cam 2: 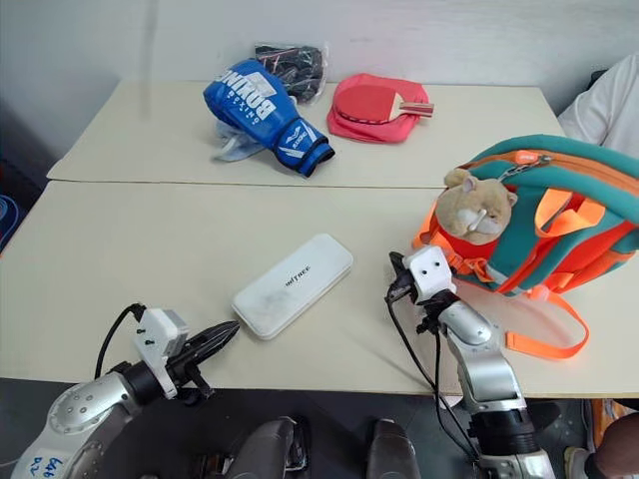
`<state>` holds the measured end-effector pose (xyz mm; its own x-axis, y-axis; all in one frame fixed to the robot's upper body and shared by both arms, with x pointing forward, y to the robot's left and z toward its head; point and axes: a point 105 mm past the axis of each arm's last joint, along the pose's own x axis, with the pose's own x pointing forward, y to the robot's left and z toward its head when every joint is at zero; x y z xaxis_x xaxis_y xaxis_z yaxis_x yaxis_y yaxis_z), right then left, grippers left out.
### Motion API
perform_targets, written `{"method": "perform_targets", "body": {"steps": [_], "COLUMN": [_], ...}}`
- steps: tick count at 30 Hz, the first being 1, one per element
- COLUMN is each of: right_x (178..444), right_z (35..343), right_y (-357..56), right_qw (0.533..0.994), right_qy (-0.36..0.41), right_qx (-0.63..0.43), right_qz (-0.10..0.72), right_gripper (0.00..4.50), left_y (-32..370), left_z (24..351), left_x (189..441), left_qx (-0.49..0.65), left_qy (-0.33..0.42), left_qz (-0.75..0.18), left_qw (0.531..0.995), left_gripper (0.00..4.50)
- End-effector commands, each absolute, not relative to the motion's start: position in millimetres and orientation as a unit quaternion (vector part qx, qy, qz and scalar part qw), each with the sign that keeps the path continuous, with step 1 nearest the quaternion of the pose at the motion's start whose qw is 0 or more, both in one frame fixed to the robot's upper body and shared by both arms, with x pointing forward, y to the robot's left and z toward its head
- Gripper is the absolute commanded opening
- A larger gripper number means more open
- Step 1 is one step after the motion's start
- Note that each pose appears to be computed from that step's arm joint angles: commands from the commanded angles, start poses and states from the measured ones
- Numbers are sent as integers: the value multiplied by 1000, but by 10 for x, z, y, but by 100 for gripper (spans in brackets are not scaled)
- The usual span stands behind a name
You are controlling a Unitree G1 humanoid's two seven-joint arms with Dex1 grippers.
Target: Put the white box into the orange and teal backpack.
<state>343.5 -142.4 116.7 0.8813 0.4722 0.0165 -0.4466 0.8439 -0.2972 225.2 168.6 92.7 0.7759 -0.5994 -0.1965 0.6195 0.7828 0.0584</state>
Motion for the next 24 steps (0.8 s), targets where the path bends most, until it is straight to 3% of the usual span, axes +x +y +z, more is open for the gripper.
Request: {"method": "perform_targets", "body": {"steps": [1, 7, 18, 24], "right_x": [3455, 3423, 3670, 3579], "right_z": [1186, 1086, 1066, 1044], "right_y": [-1291, -985, -730, -621], "right_qw": [953, 940, 965, 948], "right_qy": [-54, -45, -78, -73], "right_qx": [-140, -154, -158, -142], "right_qz": [264, 302, 193, 275], "right_gripper": [0, 0, 0, 0], "left_y": [1672, 1705, 1649, 1653], "left_z": [988, 997, 966, 988], "left_x": [2229, 2273, 2267, 2364], "left_qx": [64, 61, 40, 43], "left_qy": [71, 60, 62, 53], "left_qz": [-319, -297, -292, -282], "left_qw": [943, 951, 954, 957], "left_gripper": [2, 2, 2, 2]}}
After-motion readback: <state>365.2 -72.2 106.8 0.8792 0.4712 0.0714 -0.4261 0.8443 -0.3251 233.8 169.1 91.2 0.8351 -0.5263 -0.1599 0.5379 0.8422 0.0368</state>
